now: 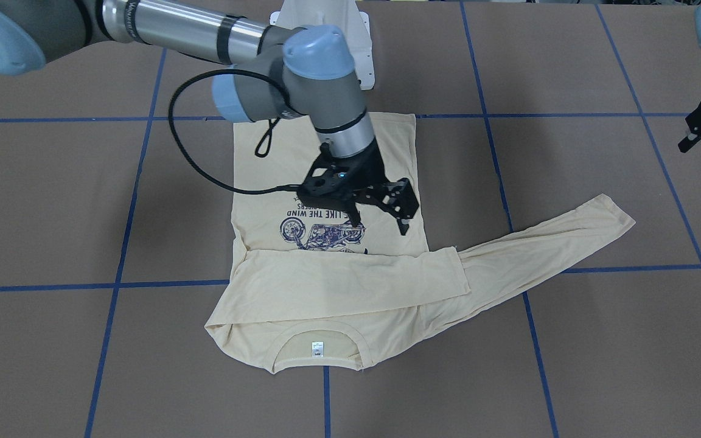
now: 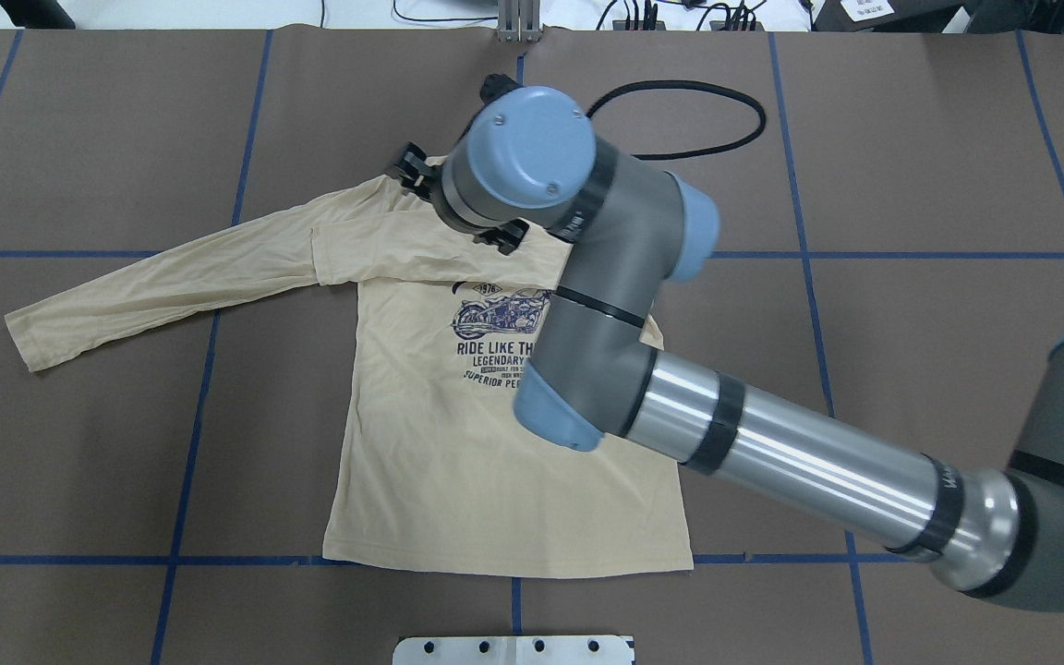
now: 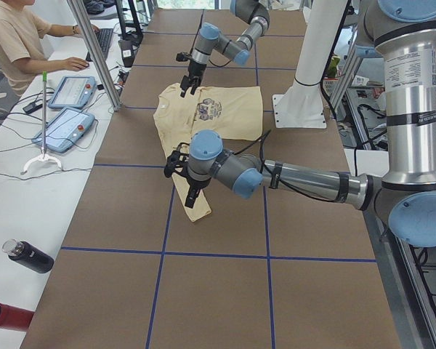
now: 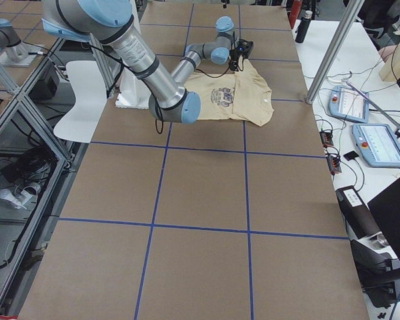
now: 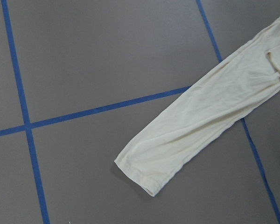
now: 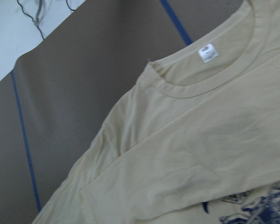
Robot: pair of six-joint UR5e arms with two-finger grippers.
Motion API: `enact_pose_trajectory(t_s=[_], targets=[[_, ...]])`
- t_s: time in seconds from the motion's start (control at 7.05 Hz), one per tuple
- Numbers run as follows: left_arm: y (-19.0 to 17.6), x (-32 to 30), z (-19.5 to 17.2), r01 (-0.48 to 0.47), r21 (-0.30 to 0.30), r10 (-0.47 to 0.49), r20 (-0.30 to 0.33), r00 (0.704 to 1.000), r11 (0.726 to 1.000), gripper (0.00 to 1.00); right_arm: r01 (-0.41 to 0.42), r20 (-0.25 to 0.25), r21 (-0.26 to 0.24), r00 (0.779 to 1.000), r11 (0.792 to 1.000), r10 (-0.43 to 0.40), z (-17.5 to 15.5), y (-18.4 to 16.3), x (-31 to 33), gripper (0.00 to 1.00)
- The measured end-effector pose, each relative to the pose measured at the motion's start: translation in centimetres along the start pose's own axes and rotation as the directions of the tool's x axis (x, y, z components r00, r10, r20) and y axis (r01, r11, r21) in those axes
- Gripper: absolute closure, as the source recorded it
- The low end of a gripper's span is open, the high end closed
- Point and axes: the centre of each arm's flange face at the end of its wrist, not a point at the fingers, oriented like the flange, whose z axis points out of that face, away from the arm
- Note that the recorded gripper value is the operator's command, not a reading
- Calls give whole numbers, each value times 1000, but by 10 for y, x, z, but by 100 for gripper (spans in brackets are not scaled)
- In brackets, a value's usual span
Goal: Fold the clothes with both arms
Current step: 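Release the sleeve and move the right gripper to the shirt's side edge, then hold the right gripper at the shirt side while the left gripper reaches the other cuff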
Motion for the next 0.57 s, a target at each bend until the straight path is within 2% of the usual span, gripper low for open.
enact_pose_trajectory(t_s=[0.14,0.28,0.57], targets=[[0,-18,21,-22,20,22,-1,1000,1000,18,29,-21,-11,999,1000,-29,-26,-10,53,0],[3,-34,36,-46,44,46,-8,999,998,21,87,-36,-18,996,996,-87,-49,-18,100,0],[-3,-35,61,-68,47,69,-28,997,997,26,140,-85,-22,986,990,-141,-65,-31,162,0]])
